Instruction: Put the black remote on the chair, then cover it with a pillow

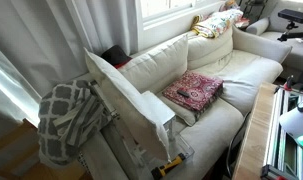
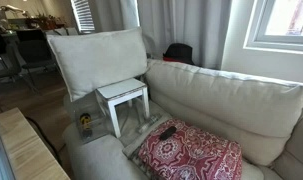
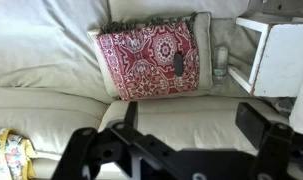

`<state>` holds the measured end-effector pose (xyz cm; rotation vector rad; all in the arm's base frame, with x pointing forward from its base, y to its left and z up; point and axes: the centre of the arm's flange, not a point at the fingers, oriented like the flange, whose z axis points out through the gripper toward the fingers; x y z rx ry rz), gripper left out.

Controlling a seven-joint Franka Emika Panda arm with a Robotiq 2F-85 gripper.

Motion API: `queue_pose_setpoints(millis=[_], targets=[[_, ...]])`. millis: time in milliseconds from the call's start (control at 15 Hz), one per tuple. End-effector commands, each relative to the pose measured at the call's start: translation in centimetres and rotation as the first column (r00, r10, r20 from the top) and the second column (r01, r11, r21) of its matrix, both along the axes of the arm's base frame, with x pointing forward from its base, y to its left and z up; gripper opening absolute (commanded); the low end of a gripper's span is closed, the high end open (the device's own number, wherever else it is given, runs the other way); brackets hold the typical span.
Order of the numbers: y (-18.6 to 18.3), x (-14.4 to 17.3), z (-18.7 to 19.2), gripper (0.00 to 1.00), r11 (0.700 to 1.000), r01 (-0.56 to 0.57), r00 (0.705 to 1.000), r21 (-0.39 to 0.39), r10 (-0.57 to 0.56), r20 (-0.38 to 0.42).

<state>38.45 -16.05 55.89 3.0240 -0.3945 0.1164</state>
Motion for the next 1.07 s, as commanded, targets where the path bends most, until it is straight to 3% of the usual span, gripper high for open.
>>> queue_pose_setpoints(millis=[0, 200, 333, 600, 733, 933, 1000], targets=[[0.0, 0.0, 0.0, 1.0, 1.0, 0.0, 1.0, 0.0, 0.0, 0.0], [0.3, 7.0, -2.1, 1.0, 0.989, -0.12, 0.987, 0.083, 0.127, -0.096], [1.2, 10.1, -4.0, 1.0, 0.972, -0.21, 0.969, 0.11, 0.222, -0.11], [2.6, 17.1, -9.8, 1.0, 0.923, -0.364, 0.892, 0.124, 0.384, -0.24], [2.9, 20.4, -13.3, 1.0, 0.904, -0.401, 0.866, 0.152, 0.427, -0.259], [3.0, 25.0, -18.5, 1.0, 0.904, -0.378, 0.864, 0.197, 0.421, -0.275], [4.0, 20.1, -16.5, 1.0, 0.911, -0.381, 0.873, 0.161, 0.411, -0.263]])
